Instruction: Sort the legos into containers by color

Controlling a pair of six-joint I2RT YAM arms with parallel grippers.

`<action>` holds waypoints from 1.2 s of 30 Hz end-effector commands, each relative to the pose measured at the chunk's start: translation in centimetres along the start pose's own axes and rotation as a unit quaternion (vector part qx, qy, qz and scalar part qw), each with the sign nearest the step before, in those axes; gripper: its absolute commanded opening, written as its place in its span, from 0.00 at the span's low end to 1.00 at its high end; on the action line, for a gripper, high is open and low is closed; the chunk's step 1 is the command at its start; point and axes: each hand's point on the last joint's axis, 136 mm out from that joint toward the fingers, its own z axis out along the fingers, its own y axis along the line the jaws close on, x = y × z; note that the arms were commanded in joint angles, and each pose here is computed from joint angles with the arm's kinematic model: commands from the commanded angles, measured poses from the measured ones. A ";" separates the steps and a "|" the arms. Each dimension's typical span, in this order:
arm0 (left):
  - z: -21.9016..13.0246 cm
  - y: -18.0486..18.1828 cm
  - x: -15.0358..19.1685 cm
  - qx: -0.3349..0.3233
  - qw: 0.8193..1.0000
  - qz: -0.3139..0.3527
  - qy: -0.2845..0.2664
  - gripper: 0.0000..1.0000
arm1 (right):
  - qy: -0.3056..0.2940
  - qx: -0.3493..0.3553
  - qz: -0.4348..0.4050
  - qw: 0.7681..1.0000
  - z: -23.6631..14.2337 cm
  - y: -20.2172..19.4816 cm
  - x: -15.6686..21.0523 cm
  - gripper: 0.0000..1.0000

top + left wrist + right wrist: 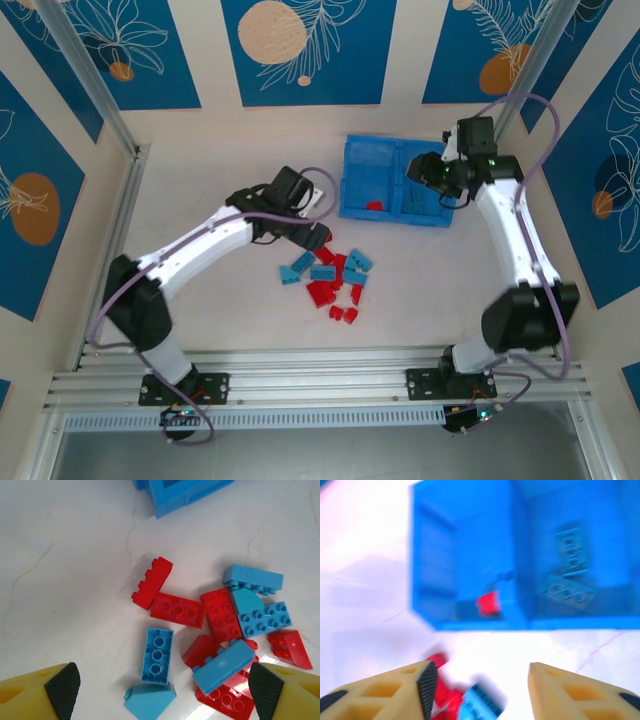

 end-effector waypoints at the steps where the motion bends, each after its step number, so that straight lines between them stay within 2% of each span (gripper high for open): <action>1: 2.5 0.0 1.1 0.026 0.997 0.009 0.072 0.88 | 0.076 -0.055 0.037 0.995 -1.2 2.2 5.8 0.58; 5: 6.8 0.6 1.3 0.011 0.993 0.015 0.114 0.87 | 0.095 -0.084 0.043 0.991 -2.0 3.0 10.3 0.65; 10: 10.8 0.5 0.4 0.013 0.993 -0.003 0.120 0.87 | 0.117 -0.076 0.053 0.989 -1.7 2.7 14.1 0.69; 13: 12.8 0.9 0.0 0.007 0.993 -0.016 0.120 0.84 | 0.127 -0.067 0.043 0.989 -1.8 2.7 15.2 0.70; 20: 16.2 2.5 0.3 -0.022 0.990 -0.035 0.135 0.72 | 0.134 -0.056 0.016 0.989 -2.8 2.4 15.7 0.70; 29: 17.1 2.3 2.3 -0.014 0.986 -0.056 0.159 0.40 | 0.128 -0.055 0.022 0.990 -3.2 2.1 16.0 0.70; 33: 16.3 2.3 1.7 -0.013 0.988 -0.066 0.139 0.30 | 0.127 -0.040 0.029 0.991 -3.1 1.6 15.9 0.70; 36: 15.0 2.8 0.7 -0.026 0.990 -0.070 0.120 0.25 | 0.127 -0.059 0.024 0.990 -3.0 2.4 15.6 0.70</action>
